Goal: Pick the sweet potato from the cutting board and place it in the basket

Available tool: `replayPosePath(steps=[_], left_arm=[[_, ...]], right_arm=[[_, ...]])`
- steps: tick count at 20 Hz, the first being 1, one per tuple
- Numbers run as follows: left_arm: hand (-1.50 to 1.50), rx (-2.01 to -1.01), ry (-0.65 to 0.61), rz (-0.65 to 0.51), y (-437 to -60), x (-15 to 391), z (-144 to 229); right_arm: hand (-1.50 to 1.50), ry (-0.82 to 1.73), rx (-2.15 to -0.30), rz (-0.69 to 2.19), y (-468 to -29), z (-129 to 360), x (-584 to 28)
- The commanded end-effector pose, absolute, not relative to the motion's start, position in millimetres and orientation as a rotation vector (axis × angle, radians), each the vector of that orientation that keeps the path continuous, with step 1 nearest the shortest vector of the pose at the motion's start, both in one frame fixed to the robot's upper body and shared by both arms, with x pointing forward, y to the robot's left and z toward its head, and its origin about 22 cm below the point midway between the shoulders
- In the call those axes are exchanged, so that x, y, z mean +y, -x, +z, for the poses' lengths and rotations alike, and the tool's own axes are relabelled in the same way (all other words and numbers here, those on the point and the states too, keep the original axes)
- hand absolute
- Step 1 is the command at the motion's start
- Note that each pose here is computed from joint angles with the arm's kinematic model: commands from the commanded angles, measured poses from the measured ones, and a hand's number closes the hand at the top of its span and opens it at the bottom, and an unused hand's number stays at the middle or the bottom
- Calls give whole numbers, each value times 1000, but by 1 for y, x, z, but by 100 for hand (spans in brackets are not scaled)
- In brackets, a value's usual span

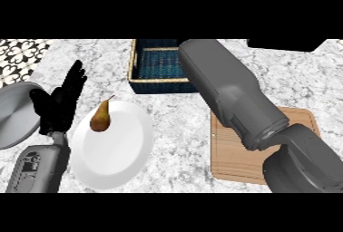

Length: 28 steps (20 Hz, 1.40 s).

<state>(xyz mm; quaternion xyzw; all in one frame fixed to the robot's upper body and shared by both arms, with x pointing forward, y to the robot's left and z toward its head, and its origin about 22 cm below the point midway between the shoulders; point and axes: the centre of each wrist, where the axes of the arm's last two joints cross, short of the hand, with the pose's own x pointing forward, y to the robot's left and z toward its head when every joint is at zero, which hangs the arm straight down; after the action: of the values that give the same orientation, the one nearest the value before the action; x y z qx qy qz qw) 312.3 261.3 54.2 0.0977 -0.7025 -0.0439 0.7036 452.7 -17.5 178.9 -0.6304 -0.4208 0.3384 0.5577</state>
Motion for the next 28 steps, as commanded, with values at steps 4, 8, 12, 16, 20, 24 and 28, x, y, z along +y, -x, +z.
replayPosePath(steps=[4, 8, 12, 16, 20, 24, 28], left_arm=[[0, -1557, -227, -98, -312, 263, 55], [0, -1576, -214, -97, -315, 266, 63], [0, -1571, -214, -108, -311, 262, 59], [0, -1556, -193, -108, -315, 261, 60], [0, -1571, -217, -99, -314, 259, 59], [0, -1564, -212, -109, -312, 267, 60], [0, -1557, -233, -104, -316, 262, 59]], right_arm=[[150, 1505, -932, 841, -456, 160, -32], [150, 1503, -906, 835, -456, 147, -41], [150, 1428, -883, 851, -456, 159, -33], [150, 1408, -851, 865, -454, 154, -32], [150, 1388, -858, 858, -456, 150, -38], [150, 1320, -793, 815, -454, 150, -35], [150, 1335, -687, 819, -458, 147, -46]])
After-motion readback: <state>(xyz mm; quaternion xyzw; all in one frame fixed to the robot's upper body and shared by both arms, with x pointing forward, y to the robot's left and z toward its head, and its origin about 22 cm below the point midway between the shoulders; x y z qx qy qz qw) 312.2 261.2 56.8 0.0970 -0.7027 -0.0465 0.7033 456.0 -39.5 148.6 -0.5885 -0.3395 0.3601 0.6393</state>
